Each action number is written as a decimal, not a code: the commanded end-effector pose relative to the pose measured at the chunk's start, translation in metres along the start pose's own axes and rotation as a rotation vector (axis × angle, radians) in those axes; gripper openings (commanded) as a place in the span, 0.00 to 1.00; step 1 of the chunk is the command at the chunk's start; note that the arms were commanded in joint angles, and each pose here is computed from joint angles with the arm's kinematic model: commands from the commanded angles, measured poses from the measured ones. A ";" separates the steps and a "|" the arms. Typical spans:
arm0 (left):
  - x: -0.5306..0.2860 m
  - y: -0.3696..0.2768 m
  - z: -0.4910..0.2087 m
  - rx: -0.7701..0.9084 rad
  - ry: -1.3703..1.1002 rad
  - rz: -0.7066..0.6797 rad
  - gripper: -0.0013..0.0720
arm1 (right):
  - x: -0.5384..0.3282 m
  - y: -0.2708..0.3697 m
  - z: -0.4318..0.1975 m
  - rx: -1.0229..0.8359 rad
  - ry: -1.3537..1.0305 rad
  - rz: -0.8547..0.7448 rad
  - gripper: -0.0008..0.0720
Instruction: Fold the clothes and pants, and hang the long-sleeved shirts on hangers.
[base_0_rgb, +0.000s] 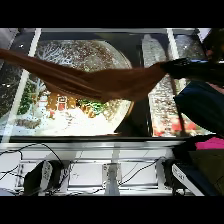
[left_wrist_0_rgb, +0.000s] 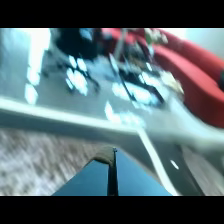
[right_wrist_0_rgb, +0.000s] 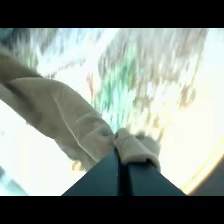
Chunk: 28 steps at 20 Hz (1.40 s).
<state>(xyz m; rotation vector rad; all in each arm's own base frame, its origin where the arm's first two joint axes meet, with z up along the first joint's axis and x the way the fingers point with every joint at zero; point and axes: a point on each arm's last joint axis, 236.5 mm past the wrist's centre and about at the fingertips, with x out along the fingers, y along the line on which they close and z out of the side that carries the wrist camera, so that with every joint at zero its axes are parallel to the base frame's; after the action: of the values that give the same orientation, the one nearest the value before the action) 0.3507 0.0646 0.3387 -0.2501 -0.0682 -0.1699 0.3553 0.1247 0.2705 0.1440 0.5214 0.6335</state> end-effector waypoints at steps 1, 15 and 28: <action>-0.045 -0.010 0.072 0.132 -0.226 0.159 0.05 | -0.100 0.048 0.058 -0.172 -0.239 -0.135 0.03; -0.127 -0.059 0.146 0.267 -0.533 0.310 0.04 | -0.215 0.057 0.069 -0.143 -0.317 -0.471 0.03; -0.041 -0.002 0.014 0.086 0.021 0.184 0.04 | -0.083 -0.053 -0.039 0.154 0.161 -0.416 0.03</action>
<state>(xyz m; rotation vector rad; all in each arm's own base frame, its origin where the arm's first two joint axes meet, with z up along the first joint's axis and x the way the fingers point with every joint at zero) 0.2799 0.0680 0.3952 -0.0821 -0.1972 0.0838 0.2781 0.0372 0.2986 0.0744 0.6705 0.2156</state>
